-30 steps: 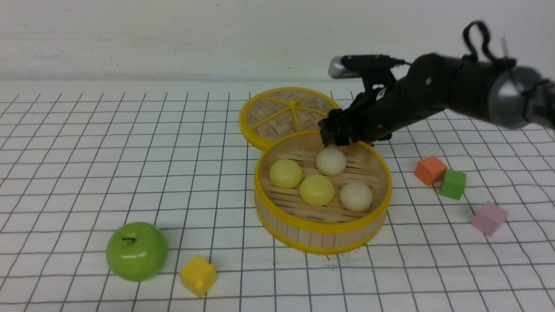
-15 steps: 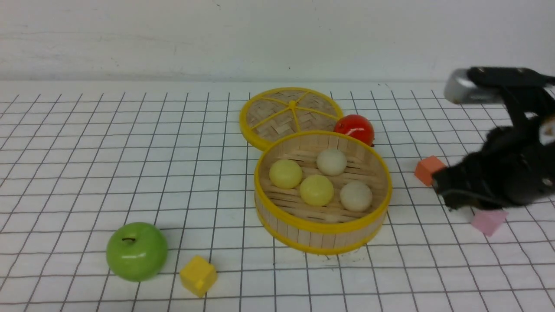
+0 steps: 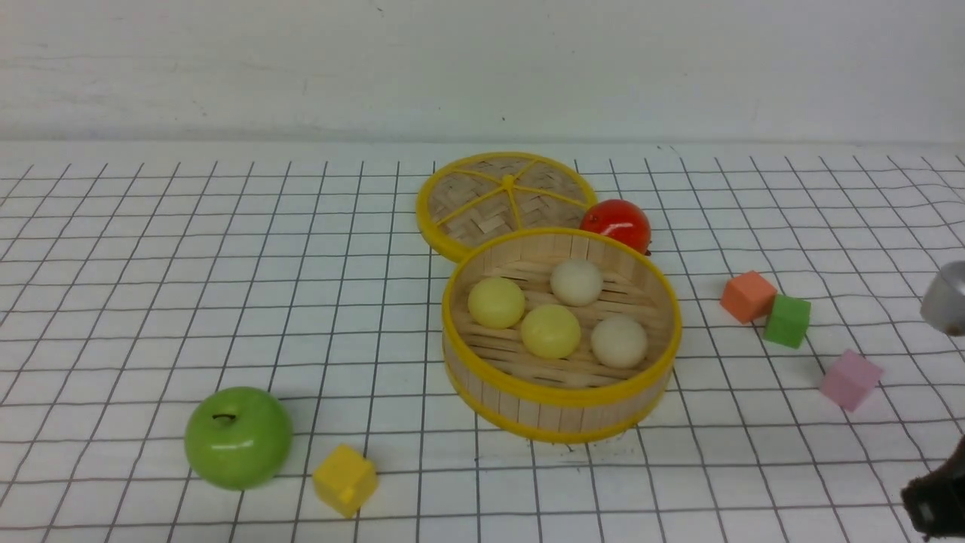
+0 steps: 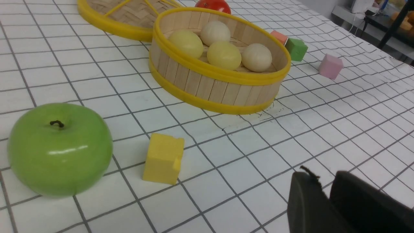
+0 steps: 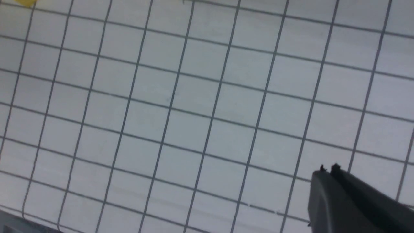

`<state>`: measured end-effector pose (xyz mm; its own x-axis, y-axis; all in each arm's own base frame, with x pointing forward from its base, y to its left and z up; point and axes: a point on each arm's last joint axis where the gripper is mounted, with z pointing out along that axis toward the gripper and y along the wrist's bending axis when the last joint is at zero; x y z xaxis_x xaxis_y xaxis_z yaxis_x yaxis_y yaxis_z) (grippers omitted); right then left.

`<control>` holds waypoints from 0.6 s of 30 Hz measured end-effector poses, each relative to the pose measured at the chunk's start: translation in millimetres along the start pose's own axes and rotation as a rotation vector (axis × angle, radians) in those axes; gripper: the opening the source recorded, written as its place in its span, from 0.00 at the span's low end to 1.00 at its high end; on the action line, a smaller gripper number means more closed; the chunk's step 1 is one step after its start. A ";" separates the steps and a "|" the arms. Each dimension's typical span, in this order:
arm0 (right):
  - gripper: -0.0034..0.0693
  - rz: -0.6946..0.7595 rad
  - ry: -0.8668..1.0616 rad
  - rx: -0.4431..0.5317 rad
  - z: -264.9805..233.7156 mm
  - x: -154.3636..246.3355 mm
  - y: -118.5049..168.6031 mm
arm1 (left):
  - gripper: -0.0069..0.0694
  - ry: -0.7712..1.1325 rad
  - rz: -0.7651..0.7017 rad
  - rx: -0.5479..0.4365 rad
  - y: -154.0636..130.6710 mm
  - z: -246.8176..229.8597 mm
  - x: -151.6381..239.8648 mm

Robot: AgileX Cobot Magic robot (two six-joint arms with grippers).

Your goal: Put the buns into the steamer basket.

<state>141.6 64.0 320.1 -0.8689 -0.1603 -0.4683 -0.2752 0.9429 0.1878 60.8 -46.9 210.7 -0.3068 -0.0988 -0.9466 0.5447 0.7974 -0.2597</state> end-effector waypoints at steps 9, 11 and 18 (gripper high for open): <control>0.03 0.019 -0.639 0.200 26.5 105.6 -45.2 | 0.24 0.000 0.000 0.000 0.0 0.0 0.0; 0.03 0.003 -0.696 0.230 39.4 122.9 -49.5 | 0.24 0.000 0.000 0.000 0.0 0.0 0.0; 0.03 0.022 -0.775 0.241 73.1 156.5 -57.1 | 0.25 0.002 0.000 0.000 0.1 -0.2 0.5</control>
<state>51.4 6.4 173.0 -0.3171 0.0240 -0.9481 -0.0882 0.9946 0.0546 60.5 -46.8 210.2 -0.3080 -0.0978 -0.9463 0.5451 0.7971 -0.2598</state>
